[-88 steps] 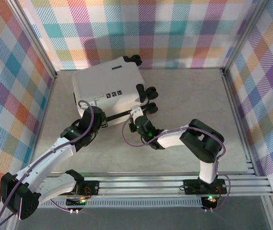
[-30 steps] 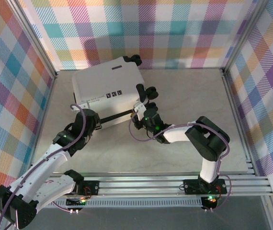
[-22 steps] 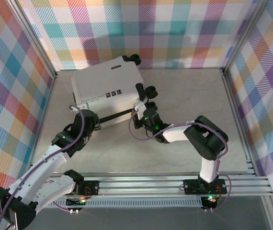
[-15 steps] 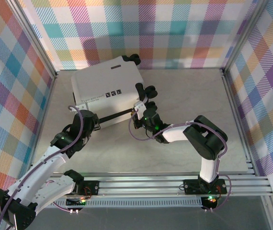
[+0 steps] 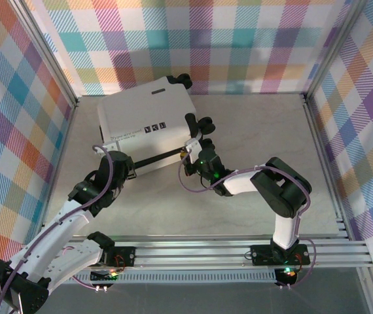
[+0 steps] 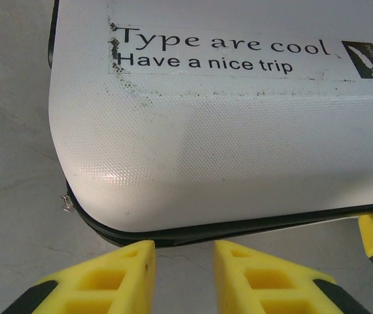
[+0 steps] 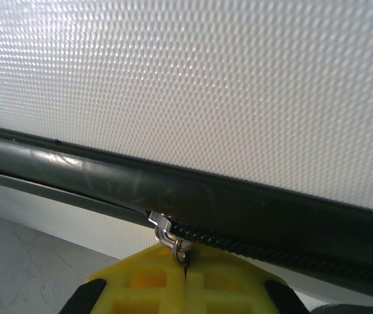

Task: Pack the luggage

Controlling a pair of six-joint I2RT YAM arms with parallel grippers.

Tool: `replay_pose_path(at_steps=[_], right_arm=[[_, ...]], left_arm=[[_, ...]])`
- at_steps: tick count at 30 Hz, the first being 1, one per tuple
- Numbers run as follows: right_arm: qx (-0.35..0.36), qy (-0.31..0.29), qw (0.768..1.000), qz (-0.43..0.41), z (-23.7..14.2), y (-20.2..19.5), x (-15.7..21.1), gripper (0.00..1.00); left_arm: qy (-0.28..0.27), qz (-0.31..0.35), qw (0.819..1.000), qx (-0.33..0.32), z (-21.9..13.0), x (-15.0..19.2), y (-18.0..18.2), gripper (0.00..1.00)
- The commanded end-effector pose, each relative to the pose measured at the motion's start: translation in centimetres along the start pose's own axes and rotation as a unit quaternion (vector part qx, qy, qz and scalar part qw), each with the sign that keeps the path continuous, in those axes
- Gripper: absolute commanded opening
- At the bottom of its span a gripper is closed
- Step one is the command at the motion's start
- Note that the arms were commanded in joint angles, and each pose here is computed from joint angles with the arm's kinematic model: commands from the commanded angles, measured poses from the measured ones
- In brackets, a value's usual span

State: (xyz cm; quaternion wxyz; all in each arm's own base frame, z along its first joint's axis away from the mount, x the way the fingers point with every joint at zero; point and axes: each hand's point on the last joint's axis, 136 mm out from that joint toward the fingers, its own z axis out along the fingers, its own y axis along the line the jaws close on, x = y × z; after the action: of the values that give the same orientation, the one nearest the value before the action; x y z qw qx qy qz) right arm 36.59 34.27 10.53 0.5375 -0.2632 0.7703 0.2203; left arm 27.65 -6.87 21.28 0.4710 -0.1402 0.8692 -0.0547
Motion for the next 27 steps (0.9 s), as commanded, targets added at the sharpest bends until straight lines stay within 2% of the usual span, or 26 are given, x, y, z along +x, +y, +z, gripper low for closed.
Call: replay_pose_path(at_steps=[1, 10, 15, 18, 22, 27], right_arm=[[0.045, -0.02, 0.999, 0.018, -0.7, -3.2, -1.1, 0.0], [0.065, -0.015, 0.997, 0.04, -0.9, -4.8, -0.9, 0.0], [0.102, 0.007, 0.993, 0.061, -1.0, -7.0, -0.5, 0.0], [0.1, 0.017, 0.993, 0.061, -1.3, -7.0, -0.4, 0.0], [0.148, 0.049, 0.985, 0.068, -1.9, -8.9, 0.6, 0.0], [0.182, 0.074, 0.976, 0.098, -2.6, -10.7, 1.1, 0.0]], left_arm=[[0.002, 0.003, 1.0, -0.018, 0.0, 0.4, 1.1, 0.29], [-0.001, 0.005, 1.0, -0.025, -0.2, 0.3, 1.4, 0.3], [-0.002, 0.011, 0.999, -0.038, 0.3, 0.3, 1.7, 0.3], [0.007, 0.011, 0.999, -0.032, 0.5, 0.6, 1.3, 0.29], [0.004, 0.003, 1.0, -0.007, 0.4, 0.6, 0.6, 0.29], [0.006, 0.014, 1.0, -0.014, 0.5, 0.4, 0.6, 0.29]])
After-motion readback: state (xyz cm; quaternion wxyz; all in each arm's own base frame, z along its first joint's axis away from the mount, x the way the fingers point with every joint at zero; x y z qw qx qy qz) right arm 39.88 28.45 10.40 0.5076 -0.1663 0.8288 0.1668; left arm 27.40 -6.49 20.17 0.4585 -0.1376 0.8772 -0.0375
